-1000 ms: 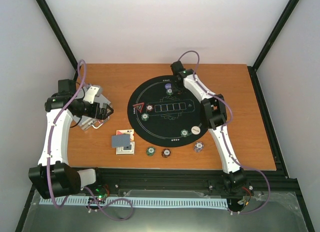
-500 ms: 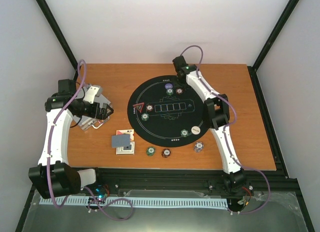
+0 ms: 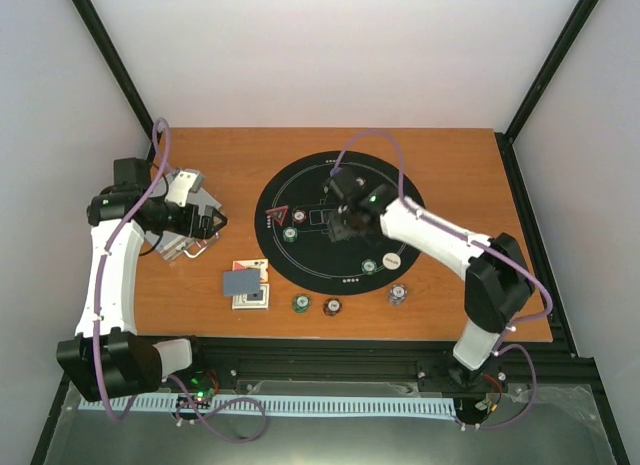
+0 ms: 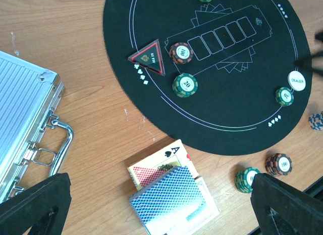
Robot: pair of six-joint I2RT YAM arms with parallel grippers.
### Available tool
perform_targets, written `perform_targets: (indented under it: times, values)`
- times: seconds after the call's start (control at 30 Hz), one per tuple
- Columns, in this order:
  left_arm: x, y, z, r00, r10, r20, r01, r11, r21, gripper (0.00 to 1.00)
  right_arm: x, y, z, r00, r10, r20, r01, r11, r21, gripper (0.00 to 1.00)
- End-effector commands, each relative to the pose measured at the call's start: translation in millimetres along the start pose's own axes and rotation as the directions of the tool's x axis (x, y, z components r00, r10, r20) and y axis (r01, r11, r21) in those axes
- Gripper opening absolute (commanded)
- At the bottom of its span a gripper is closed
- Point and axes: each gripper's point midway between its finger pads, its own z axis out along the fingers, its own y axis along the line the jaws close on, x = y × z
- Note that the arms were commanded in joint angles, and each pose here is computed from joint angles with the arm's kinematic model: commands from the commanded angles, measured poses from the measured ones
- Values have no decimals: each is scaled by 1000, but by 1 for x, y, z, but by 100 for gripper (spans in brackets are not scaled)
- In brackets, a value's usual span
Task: Distribute texas hold em gaming equipment
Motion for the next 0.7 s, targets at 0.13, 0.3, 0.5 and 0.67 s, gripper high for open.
perform_targets:
  times: [0.13, 0.3, 0.5, 0.67]
  values:
    - [0, -9, -13, 999, 9, 30, -9, 1000, 2, 100, 112, 77, -23, 995, -58, -77, 53, 996, -68, 71]
    - [2, -10, -14, 999, 8, 31, -8, 1000, 4, 100, 167, 107, -14, 978, -122, -169, 106, 989, -99, 74]
    - [2, -10, -13, 1000, 8, 29, -8, 1000, 1, 100, 203, 118, 2, 962, -136, -237, 111, 987, -116, 74]
    - [0, -9, -14, 999, 11, 34, -11, 1000, -6, 100, 212, 120, 10, 955, -146, -259, 116, 985, -127, 75]
